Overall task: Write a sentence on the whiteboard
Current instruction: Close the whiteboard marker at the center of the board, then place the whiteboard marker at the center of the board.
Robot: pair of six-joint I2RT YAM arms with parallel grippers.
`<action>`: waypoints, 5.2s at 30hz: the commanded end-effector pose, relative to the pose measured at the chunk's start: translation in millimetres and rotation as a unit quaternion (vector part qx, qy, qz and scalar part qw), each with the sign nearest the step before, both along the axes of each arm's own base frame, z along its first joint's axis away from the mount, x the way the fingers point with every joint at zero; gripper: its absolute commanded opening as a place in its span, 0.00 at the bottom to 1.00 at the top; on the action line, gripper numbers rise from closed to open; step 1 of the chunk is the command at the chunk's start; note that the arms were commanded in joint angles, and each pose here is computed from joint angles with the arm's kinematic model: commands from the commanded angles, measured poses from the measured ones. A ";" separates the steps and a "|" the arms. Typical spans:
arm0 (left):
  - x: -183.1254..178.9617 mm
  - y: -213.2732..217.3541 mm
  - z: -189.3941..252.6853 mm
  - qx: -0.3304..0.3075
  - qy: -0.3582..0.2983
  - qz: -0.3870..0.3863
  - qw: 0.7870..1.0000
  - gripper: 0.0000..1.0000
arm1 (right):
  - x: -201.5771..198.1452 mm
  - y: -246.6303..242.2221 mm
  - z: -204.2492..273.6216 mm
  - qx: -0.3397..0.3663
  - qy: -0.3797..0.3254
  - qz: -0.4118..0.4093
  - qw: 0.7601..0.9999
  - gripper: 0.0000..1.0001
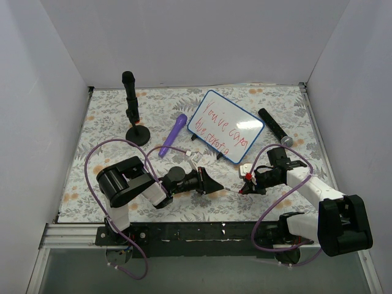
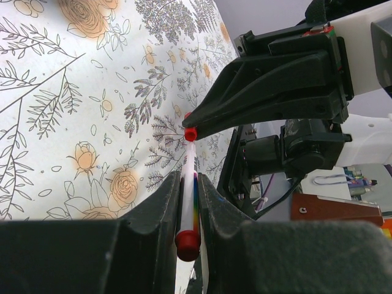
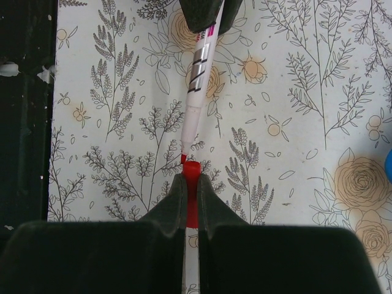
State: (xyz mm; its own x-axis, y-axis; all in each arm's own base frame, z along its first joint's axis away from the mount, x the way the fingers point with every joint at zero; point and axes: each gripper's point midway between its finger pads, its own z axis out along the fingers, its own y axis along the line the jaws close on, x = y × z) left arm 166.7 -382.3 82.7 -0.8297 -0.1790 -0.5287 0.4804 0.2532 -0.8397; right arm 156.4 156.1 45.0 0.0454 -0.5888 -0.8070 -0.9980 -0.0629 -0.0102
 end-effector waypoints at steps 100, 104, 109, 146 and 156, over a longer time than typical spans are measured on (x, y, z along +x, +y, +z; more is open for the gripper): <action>-3.9 -58.1 -3.7 0.242 -0.258 -0.054 0.934 0.00 | 35.8 46.3 58.5 0.158 0.063 -0.059 0.984 0.03; 3.1 -50.2 9.4 0.229 -0.256 -0.014 0.939 0.00 | 38.3 41.9 59.3 0.154 0.075 -0.073 0.983 0.09; 6.6 -34.2 15.4 0.206 -0.248 0.029 0.946 0.00 | 37.8 40.1 61.9 0.158 0.080 -0.077 0.981 0.21; 44.6 41.2 81.7 0.193 -0.439 0.191 0.856 0.00 | 47.8 29.7 60.4 0.159 0.072 -0.101 0.979 0.23; 46.1 53.6 75.9 0.189 -0.442 0.211 0.851 0.00 | 50.1 25.8 58.8 0.160 0.077 -0.111 0.978 0.23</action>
